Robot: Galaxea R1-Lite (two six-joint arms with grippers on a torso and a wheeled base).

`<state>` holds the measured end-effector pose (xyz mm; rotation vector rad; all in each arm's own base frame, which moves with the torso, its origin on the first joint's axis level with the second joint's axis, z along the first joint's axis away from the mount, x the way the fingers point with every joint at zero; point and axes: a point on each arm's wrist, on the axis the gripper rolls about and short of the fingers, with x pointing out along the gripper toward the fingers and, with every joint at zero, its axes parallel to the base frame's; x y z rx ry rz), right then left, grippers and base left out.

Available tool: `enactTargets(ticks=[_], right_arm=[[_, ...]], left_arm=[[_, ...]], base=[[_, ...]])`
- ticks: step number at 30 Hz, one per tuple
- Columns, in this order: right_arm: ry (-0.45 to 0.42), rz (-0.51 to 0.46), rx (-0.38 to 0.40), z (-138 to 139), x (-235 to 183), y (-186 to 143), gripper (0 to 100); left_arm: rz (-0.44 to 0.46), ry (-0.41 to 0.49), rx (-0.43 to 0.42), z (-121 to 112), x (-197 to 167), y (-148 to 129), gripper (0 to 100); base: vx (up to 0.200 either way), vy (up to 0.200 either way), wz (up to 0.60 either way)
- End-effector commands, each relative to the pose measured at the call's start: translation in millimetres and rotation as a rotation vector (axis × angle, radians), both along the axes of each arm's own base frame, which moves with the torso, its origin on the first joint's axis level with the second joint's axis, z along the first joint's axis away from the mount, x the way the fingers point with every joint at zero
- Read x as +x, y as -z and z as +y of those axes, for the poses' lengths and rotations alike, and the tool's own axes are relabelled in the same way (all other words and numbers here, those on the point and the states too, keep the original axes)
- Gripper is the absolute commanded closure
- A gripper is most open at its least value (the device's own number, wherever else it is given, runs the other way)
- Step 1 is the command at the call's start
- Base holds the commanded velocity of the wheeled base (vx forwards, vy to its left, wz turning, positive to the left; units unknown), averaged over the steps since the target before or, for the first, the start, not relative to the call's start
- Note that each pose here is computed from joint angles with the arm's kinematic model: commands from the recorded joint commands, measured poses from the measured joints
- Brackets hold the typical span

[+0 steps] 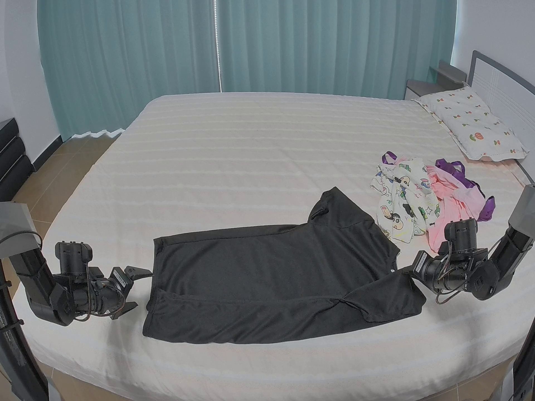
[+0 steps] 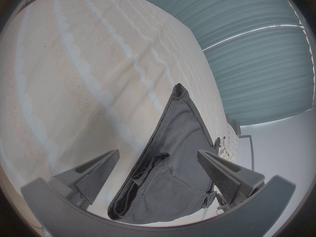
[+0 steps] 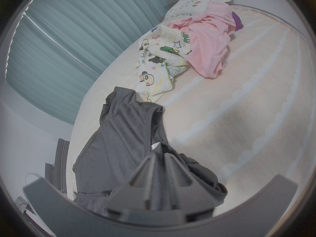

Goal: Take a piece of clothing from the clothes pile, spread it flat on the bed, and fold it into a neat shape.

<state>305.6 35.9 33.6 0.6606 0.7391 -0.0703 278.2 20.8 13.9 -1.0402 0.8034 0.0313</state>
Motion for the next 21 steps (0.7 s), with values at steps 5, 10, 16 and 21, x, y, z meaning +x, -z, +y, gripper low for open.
enactTargets(ticks=[5, 10, 16, 21], right_arm=[[-0.021, 0.025, 0.018, -0.6, -13.3, 4.4, 0], [-0.002, -0.028, 0.041, -2.9, -21.9, 2.5, 0], [0.011, -0.070, 0.056, -4.6, -25.2, 2.1, 0], [0.002, -0.065, 0.055, -2.0, -25.8, 3.2, 0]], left_arm=[[-0.014, 0.001, -0.003, -0.2, 0.5, -3.6, 0], [-0.079, 0.018, 0.014, -3.0, 6.3, -5.8, 0], [-0.168, 0.055, 0.039, -21.1, 7.6, -8.2, 0], [-0.152, 0.061, 0.129, -33.2, 10.0, 3.9, 0]], base=[[0.000, 0.000, 0.00], [0.000, 0.000, 0.00], [0.000, 0.000, 0.00], [0.000, 0.000, 0.00]])
